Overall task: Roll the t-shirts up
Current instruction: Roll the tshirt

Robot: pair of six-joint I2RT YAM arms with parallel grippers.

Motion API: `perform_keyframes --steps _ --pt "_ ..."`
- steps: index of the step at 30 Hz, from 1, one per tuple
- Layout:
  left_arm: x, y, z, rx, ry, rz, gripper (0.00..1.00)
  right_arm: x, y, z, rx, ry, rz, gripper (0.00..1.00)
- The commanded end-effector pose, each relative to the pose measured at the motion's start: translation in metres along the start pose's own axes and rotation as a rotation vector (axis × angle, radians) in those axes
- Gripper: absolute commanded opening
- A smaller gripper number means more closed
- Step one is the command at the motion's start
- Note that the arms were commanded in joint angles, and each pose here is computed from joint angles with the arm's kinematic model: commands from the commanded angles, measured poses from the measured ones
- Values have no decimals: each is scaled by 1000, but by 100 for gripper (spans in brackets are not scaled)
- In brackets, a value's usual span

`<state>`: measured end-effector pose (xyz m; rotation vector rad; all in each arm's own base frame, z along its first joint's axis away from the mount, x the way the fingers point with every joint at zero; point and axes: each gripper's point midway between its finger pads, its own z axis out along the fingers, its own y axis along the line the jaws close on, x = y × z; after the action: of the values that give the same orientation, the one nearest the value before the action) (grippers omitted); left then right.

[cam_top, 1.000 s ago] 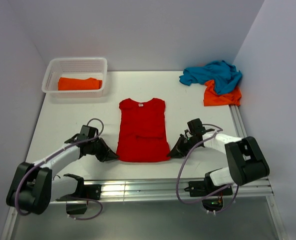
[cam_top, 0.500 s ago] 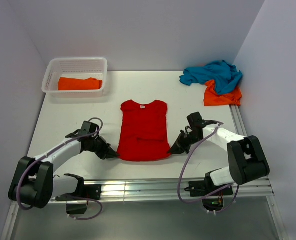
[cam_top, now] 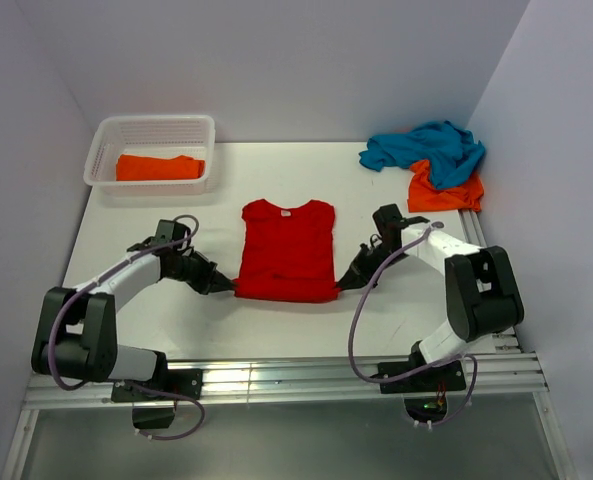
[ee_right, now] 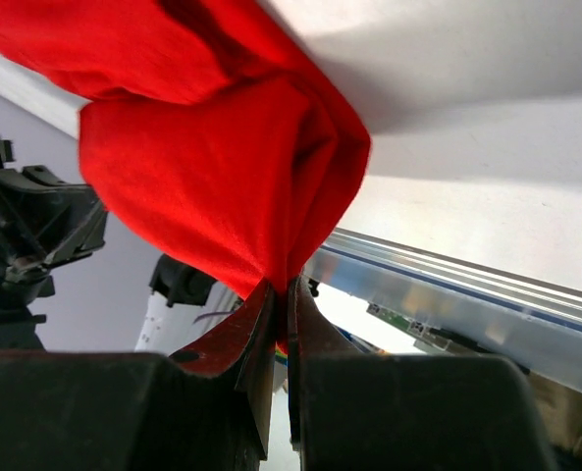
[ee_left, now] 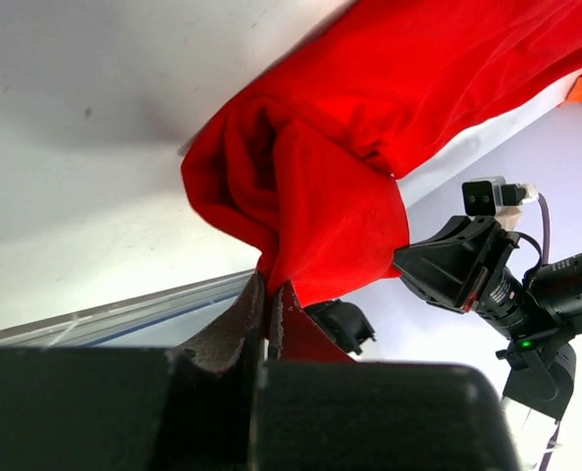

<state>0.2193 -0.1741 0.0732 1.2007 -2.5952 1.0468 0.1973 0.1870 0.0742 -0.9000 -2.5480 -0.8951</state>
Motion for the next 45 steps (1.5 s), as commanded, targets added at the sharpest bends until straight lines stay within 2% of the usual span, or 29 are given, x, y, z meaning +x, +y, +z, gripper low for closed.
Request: perform_keyframes --steps 1,12,25,32,35,36,39,43,45 --pt "-8 -21 -4 39 8 19 0 -10 12 -13 0 -12 20 0" --pt "-25 -48 1 64 40 11 0 -37 40 -20 -10 -16 48 0" --pt "-55 -56 15 46 57 -6 0 -68 59 -5 -22 -11 72 0" --pt "-64 -71 16 89 52 26 1 -80 65 0 -30 -23 79 2" --pt "-66 -78 16 108 58 37 11 -82 71 0 -54 -27 76 11" --pt "-68 -83 15 124 51 50 22 -82 73 -2 -67 -35 72 14" --pt "-68 -94 9 156 42 77 46 -84 81 -7 -97 -59 50 24" --pt "-69 -113 -1 193 24 129 56 -86 91 -20 -120 -110 8 54" --pt "-70 -118 -4 203 18 145 63 -88 99 -29 -144 -149 -18 58"
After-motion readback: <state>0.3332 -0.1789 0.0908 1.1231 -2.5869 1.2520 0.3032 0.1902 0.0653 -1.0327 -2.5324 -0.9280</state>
